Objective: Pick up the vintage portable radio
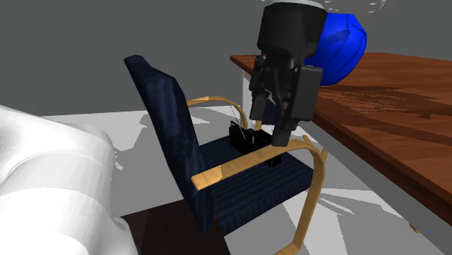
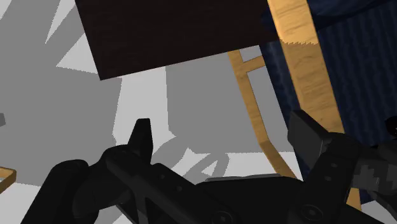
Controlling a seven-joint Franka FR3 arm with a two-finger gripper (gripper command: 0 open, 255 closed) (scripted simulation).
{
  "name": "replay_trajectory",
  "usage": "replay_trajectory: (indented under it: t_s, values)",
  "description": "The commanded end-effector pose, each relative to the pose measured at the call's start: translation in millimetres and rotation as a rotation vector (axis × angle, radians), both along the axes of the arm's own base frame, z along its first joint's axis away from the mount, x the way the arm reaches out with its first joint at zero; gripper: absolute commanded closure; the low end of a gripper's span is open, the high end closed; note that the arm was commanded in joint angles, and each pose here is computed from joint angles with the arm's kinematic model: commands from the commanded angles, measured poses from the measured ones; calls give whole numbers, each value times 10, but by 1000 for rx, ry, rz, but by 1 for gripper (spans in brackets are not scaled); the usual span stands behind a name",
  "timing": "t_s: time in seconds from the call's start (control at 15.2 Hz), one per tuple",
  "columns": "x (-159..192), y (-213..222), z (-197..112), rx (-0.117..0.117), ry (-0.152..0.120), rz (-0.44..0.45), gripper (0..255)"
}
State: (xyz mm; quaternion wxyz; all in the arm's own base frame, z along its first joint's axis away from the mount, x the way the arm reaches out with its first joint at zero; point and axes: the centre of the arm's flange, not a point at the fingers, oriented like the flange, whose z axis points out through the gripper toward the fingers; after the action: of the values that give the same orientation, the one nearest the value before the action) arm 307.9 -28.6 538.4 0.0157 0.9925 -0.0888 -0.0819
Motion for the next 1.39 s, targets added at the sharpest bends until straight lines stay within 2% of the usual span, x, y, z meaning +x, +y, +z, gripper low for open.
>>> replay_trajectory:
  t_s: [0.0, 0.66, 1.32]
  values:
    - [0, 0, 0, 0, 0, 0, 0]
    - [-226, 1107, -496, 20, -44, -300, 0]
    - [-93, 2238, -972, 41, -88, -599, 0]
